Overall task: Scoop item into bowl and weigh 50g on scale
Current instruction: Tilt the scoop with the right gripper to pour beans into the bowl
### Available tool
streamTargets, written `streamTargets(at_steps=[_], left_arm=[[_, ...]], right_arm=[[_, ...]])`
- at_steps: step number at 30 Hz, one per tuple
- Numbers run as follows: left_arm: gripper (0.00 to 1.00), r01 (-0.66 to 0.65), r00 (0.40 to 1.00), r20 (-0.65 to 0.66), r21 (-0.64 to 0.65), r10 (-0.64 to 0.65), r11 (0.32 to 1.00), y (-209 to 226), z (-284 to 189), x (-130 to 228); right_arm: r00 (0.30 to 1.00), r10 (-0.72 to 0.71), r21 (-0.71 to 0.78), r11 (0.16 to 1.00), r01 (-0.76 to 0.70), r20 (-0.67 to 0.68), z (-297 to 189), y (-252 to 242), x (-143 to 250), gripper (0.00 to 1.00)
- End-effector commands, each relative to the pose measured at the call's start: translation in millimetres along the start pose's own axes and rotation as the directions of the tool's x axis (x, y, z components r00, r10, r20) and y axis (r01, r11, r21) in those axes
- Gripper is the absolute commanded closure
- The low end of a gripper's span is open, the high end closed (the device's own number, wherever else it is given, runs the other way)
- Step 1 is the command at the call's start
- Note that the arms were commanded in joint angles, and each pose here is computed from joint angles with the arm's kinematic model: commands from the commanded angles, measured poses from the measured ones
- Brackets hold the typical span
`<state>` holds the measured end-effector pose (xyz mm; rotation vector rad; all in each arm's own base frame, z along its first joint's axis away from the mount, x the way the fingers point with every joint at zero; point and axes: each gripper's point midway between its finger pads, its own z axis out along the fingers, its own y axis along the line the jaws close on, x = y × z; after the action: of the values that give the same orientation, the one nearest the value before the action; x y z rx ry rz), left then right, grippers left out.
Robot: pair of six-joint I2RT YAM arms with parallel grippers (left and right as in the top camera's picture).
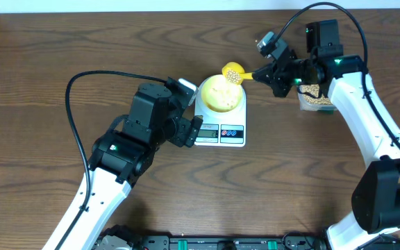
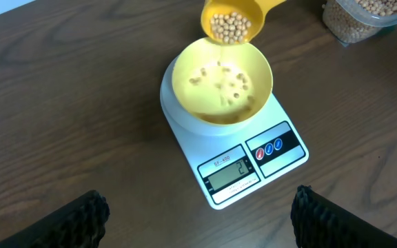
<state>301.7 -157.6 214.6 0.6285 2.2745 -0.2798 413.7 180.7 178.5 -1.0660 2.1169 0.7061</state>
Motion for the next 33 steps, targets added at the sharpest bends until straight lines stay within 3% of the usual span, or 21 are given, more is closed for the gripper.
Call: streamTargets(at_steps=[1,18,33], left_arm=[[0.13,-0.001,1.0,-0.005,0.008,0.001,1.0,-1,2,1],[0.14,-0.001,1.0,-0.005,0.008,0.001,1.0,-1,2,1],[0.14,-0.001,1.0,-0.005,0.008,0.001,1.0,-1,2,1]], right_arm=[[0.997,-0.081,-0.032,0.996,0.081,-0.001,8,10,-1,0.99],[0.933,-0.361,-0.052,0.931,0.36,0.006,13,19,-2,0.99],[0.939,-0.344,-0.057,0.937,0.345,0.022,13,21,-5,0.99]])
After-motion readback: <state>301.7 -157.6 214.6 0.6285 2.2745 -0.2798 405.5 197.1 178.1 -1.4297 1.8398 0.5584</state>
